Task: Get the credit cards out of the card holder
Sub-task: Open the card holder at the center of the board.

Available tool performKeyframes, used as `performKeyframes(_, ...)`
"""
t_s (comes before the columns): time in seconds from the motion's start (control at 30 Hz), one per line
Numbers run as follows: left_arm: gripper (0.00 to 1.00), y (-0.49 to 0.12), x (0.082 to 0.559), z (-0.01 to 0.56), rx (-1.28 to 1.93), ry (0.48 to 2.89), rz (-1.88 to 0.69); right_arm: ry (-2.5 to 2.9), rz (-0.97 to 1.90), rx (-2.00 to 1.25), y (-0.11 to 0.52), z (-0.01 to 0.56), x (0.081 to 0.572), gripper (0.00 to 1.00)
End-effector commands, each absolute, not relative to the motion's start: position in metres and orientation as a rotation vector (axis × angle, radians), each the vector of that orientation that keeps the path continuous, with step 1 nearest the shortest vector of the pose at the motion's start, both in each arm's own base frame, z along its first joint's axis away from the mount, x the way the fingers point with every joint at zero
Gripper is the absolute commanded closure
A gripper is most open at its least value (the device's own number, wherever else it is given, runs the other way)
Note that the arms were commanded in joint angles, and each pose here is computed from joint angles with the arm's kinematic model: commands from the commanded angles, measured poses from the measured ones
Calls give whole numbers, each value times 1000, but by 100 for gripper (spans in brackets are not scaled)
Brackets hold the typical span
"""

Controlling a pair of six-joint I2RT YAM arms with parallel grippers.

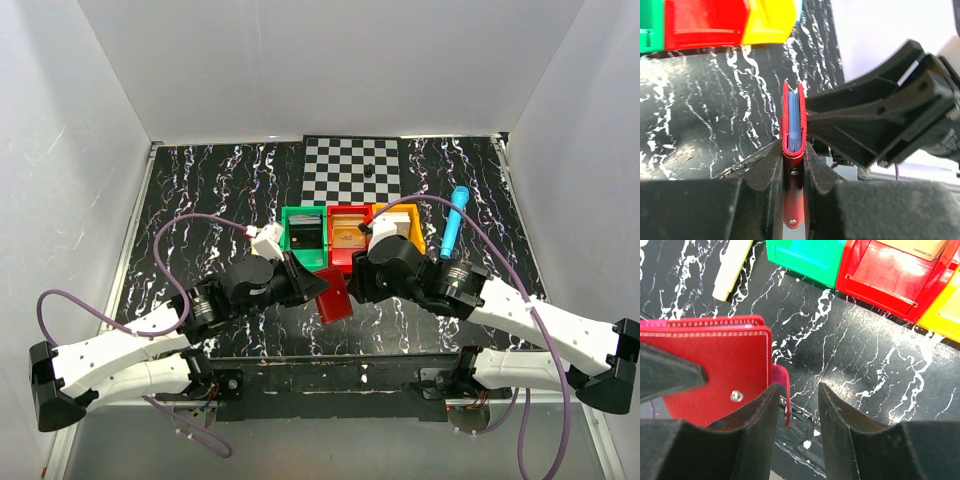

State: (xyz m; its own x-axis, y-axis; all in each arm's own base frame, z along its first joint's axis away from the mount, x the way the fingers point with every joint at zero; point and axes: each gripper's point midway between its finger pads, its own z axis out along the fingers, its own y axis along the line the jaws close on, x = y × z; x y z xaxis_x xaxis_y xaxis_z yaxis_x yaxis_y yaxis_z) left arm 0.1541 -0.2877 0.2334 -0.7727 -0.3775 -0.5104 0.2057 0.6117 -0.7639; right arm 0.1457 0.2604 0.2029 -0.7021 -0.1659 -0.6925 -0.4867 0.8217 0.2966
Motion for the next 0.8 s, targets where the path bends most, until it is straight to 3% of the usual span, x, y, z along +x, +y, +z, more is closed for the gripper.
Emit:
performKeyframes(0.0, 100, -304, 141, 276, 15, 1994, -1373, 2283, 719, -420, 263, 214, 150, 55)
performKeyframes(0.77, 100, -311, 69, 369, 499, 1346, -1877, 2054, 1120, -482, 260, 268, 119, 53)
